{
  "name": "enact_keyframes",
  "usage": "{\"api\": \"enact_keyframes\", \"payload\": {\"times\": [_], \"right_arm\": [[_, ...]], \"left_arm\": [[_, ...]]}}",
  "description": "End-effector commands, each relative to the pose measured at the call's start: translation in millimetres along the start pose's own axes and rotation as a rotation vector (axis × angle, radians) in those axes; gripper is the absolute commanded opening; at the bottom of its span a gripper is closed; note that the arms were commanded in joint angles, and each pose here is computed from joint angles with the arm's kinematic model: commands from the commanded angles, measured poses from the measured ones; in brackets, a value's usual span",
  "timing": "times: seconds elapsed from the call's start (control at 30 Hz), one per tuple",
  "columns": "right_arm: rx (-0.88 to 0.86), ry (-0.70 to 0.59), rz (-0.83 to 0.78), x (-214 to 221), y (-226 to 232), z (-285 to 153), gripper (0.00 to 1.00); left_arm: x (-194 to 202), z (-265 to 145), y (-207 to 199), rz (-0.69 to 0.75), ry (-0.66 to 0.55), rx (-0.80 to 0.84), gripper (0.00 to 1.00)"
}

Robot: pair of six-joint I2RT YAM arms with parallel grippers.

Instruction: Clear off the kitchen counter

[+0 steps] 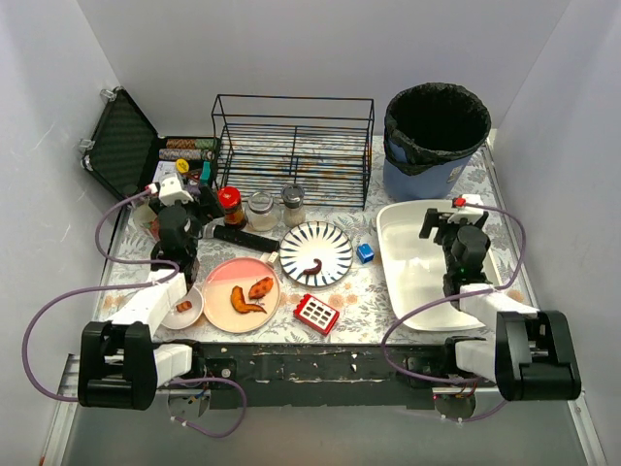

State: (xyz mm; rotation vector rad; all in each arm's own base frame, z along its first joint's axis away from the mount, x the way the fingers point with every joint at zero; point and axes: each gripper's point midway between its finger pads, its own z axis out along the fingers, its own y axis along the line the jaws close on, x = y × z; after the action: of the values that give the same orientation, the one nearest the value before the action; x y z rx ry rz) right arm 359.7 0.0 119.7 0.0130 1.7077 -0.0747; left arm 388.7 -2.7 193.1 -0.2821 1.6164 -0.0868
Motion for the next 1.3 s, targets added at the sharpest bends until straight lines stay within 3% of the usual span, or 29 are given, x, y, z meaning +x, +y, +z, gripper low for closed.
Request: {"api": "enact_keyframes", "payload": {"times": [0.0, 0.17, 0.23, 0.4, 0.63, 0.93, 1.27], "right_arm": [[-0.025, 0.043, 0.18, -25.7, 11.4, 0.4, 0.97], [-0.079, 0.139, 0.3, -41.6, 27.6, -2.9, 0.97], [-0.081, 0.235, 0.319, -38.1, 31.6, -5.8, 0.97], [-0.038, 0.399, 0.256, -32.8, 24.1, -11.7, 0.97], [-0.169, 0.442, 0.306, -53.2, 48.8, -18.5, 0.98], [-0.205, 0.464, 0.344, -71.8, 59.3, -21.4, 0.98], [-0.26, 0.55, 0.36, -83.0, 131.8, -45.4, 0.95]], "left_arm": [[-2.2, -2.3, 3.3, -0.035, 0.114, -0.066, 0.98], [-22.1, -3.7, 1.3, -0.052, 0.135, -0.095, 0.98], [-29.4, -5.0, 3.5, -0.034, 0.136, -0.111, 0.98], [-48.2, -8.3, 12.1, 0.006, 0.127, -0.171, 0.98], [-46.5, -5.3, -9.3, -0.069, 0.256, -0.117, 0.98], [-63.5, -10.8, -26.2, -0.086, 0.266, -0.051, 0.98], [-37.3, -27.0, -52.9, -0.037, 0.34, -0.09, 0.98]]}}
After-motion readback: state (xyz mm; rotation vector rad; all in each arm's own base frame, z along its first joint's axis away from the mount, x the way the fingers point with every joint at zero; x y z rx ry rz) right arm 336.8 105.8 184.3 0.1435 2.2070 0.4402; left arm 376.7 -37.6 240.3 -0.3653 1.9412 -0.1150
